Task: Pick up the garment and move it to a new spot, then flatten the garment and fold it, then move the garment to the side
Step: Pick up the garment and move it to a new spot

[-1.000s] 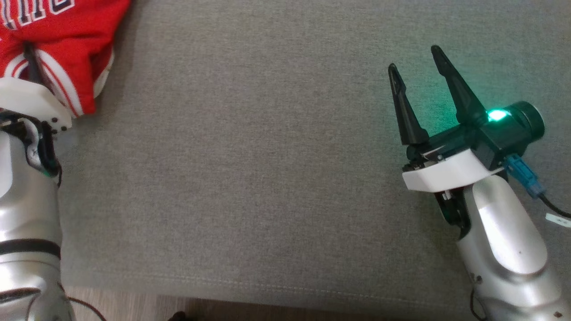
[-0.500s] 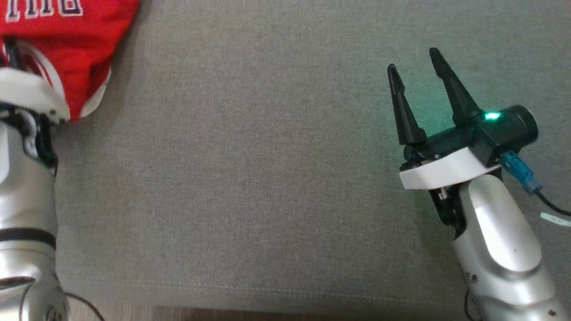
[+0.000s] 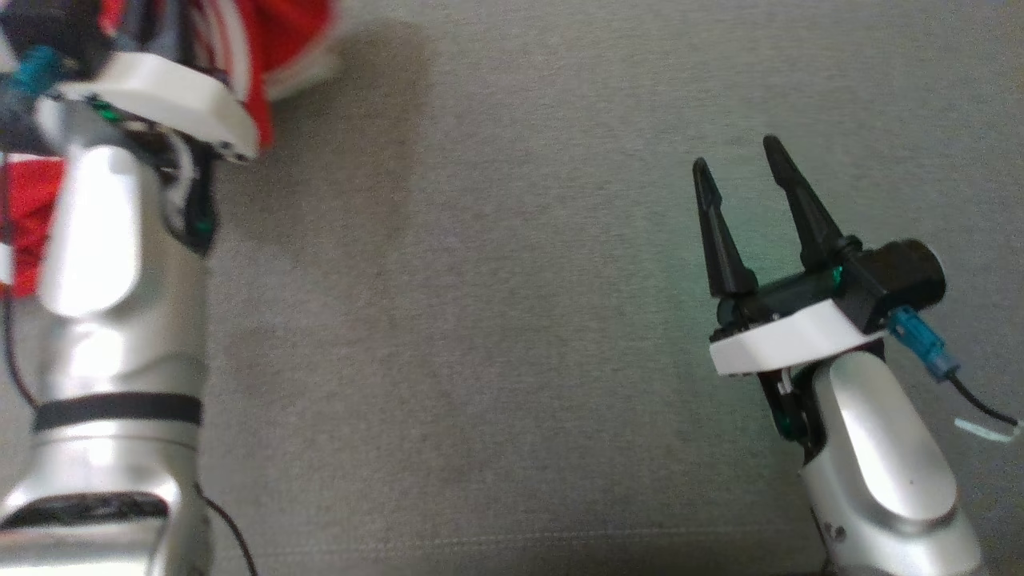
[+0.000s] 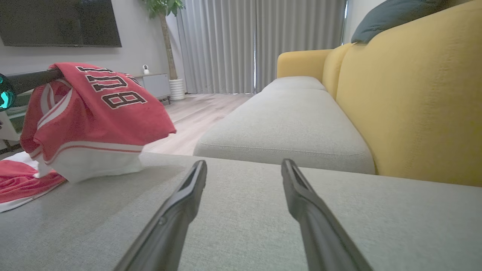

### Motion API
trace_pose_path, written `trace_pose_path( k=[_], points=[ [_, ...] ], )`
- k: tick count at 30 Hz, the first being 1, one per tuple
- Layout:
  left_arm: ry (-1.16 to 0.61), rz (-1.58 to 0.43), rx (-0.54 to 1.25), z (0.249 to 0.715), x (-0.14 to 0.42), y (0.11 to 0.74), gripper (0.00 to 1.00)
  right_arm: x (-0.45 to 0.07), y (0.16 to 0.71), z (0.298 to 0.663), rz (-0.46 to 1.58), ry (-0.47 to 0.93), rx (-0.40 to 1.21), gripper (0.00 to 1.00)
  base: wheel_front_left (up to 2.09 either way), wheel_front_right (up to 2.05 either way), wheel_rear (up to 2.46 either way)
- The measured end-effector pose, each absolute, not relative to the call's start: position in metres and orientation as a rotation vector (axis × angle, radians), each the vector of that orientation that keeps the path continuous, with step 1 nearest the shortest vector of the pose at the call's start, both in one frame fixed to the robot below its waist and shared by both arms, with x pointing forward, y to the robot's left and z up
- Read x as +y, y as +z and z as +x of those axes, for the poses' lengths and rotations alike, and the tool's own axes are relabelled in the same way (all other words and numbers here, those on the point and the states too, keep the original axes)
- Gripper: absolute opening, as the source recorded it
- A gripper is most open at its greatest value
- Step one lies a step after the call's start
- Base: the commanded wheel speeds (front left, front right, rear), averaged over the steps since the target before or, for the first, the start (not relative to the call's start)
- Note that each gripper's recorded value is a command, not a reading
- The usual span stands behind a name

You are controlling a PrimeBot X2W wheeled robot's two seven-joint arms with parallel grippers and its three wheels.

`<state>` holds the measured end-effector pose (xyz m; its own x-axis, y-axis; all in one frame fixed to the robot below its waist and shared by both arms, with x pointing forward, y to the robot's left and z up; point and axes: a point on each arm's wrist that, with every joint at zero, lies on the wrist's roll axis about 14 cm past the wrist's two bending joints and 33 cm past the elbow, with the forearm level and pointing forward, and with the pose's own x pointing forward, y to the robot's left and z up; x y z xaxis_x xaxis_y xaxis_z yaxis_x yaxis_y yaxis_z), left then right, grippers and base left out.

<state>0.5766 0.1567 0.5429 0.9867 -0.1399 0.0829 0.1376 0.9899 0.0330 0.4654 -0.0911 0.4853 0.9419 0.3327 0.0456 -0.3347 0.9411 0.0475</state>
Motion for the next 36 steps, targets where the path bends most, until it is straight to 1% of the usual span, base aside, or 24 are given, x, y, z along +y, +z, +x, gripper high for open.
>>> trace_pose_path(
  k=[6, 11, 15, 18, 22, 23, 24, 27, 31, 36],
  points=[
    [-0.322, -0.048, -0.099, 0.561, 0.077, 0.541, 0.0, -0.119, 0.487, 0.449, 0.051, 0.263, -0.028, 1.0, 0.0, 0.0, 0.0],
    [-0.464, -0.098, -0.071, 0.538, 0.021, 0.528, 0.0, -0.137, 0.494, 0.44, 0.05, 0.212, -0.04, 1.0, 0.0, 0.0, 0.0],
    [-0.567, -0.2, -0.043, 0.513, -0.02, 0.522, 0.0, -0.15, 0.496, 0.433, 0.063, 0.174, -0.041, 1.0, 0.0, 0.0, 0.0],
    [-0.607, -0.227, -0.006, 0.493, -0.042, 0.511, 0.0, -0.156, 0.497, 0.43, 0.068, 0.156, -0.042, 1.0, 0.0, 0.0, 0.0],
    [-0.616, -0.232, 0.022, 0.475, -0.049, 0.501, 0.0, -0.159, 0.5, 0.428, 0.069, 0.149, -0.047, 1.0, 0.0, 0.0, 0.0],
    [-0.616, -0.232, 0.022, 0.475, -0.049, 0.501, 0.47, -0.159, 0.5, 0.428, 0.069, 0.149, -0.047, 1.0, 0.0, 0.0, 0.0],
    [-0.607, -0.236, 0.02, 0.473, -0.048, 0.501, 1.0, -0.159, 0.5, 0.427, 0.072, 0.148, -0.049, 1.0, 0.0, 0.0, 0.0],
    [-0.589, -0.232, 0.037, 0.465, -0.043, 0.494, 1.0, -0.158, 0.501, 0.427, 0.08, 0.147, -0.052, 1.0, 0.0, 0.0, 0.0],
    [-0.524, -0.202, 0.063, 0.456, -0.022, 0.48, 1.0, -0.154, 0.498, 0.422, 0.088, 0.154, -0.042, 1.0, 0.0, 0.0, 0.0],
    [-0.382, -0.179, 0.038, 0.455, 0.028, 0.481, 1.0, -0.147, 0.499, 0.422, 0.096, 0.171, -0.045, 1.0, 0.0, 0.0, 0.0]
  ],
)
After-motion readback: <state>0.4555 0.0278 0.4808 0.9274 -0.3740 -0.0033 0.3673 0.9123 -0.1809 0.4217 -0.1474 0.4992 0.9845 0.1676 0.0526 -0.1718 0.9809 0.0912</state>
